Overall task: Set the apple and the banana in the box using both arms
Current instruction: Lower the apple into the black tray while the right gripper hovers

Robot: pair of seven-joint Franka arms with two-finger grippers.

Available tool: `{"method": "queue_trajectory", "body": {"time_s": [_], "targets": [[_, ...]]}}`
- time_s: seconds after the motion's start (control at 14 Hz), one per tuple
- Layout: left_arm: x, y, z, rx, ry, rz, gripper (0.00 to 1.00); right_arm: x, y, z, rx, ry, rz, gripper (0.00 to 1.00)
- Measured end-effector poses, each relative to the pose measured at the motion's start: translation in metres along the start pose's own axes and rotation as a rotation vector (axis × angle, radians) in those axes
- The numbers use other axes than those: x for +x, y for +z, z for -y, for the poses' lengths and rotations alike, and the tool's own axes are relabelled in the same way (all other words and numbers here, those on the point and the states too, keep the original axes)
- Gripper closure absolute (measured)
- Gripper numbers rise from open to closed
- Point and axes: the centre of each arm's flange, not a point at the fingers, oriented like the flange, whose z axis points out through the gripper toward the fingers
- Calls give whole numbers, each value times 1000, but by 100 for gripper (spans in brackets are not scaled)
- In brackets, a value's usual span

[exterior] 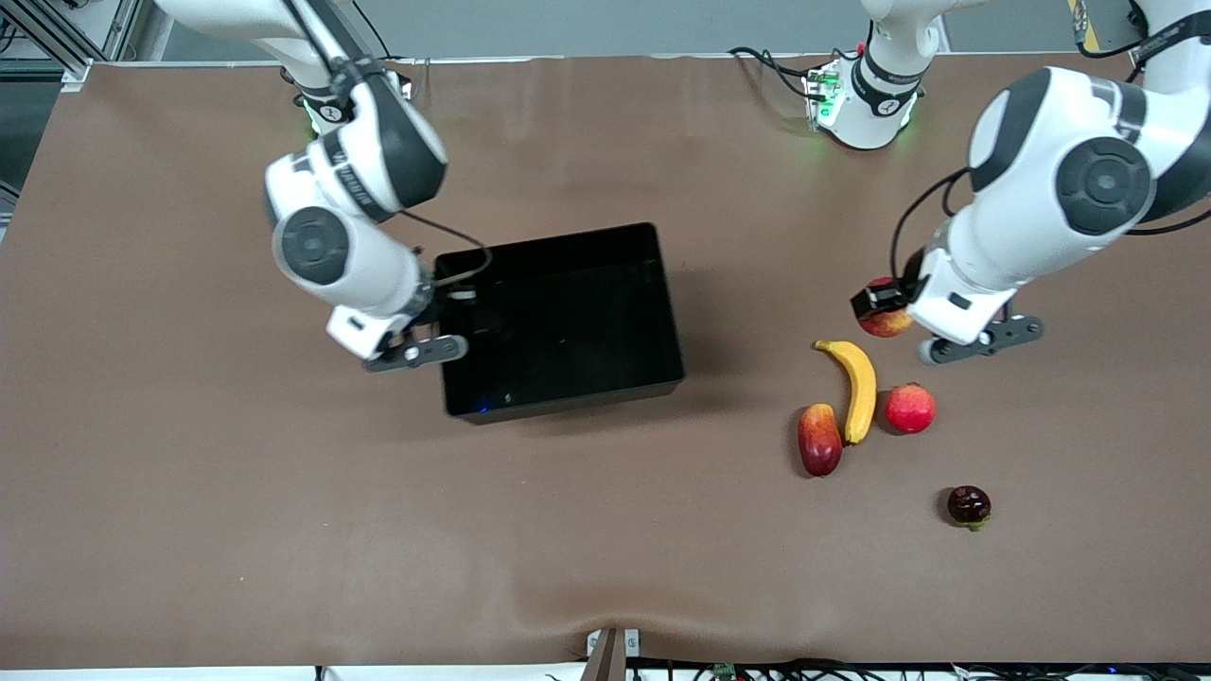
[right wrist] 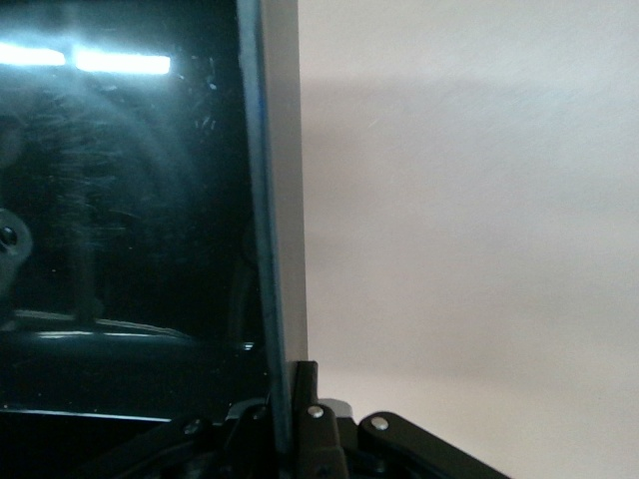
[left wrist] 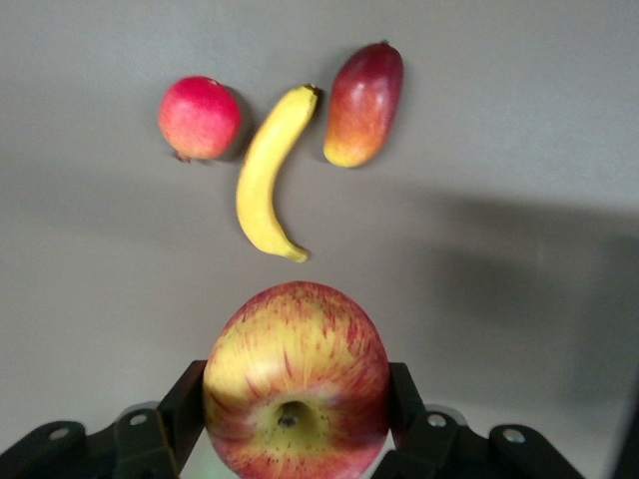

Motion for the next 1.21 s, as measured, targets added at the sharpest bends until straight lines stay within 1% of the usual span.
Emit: {"method": "queue_trajectory", "body": {"time_s": [0.14, 0.43, 0.64, 0.79, 0.93, 1.07, 1.14, 1.21], "targets": [[-10, 0, -15, -1, -6, 0, 25, -10, 21, 37, 22, 16, 34, 97], [-32, 1, -43, -1, -41, 4, 25, -16, 61, 78, 33, 42, 54, 97], [-40, 10, -55, 3, -53, 14, 25, -20, 94, 116, 48, 102, 20, 97], [-43, 29, -69, -12, -82, 16, 25, -25, 122, 143, 59, 136, -8, 97], [-47, 59, -88, -37, -97, 22, 25, -29, 150, 156, 57, 152, -9, 97], [-53, 94, -100, -59, -102, 28, 25, -28, 161, 156, 50, 168, -2, 95], [-55, 111, -102, -69, -101, 28, 25, -26, 160, 155, 51, 185, -5, 89], [-56, 127, -101, -77, -102, 28, 25, -24, 156, 154, 54, 201, -11, 77]]}}
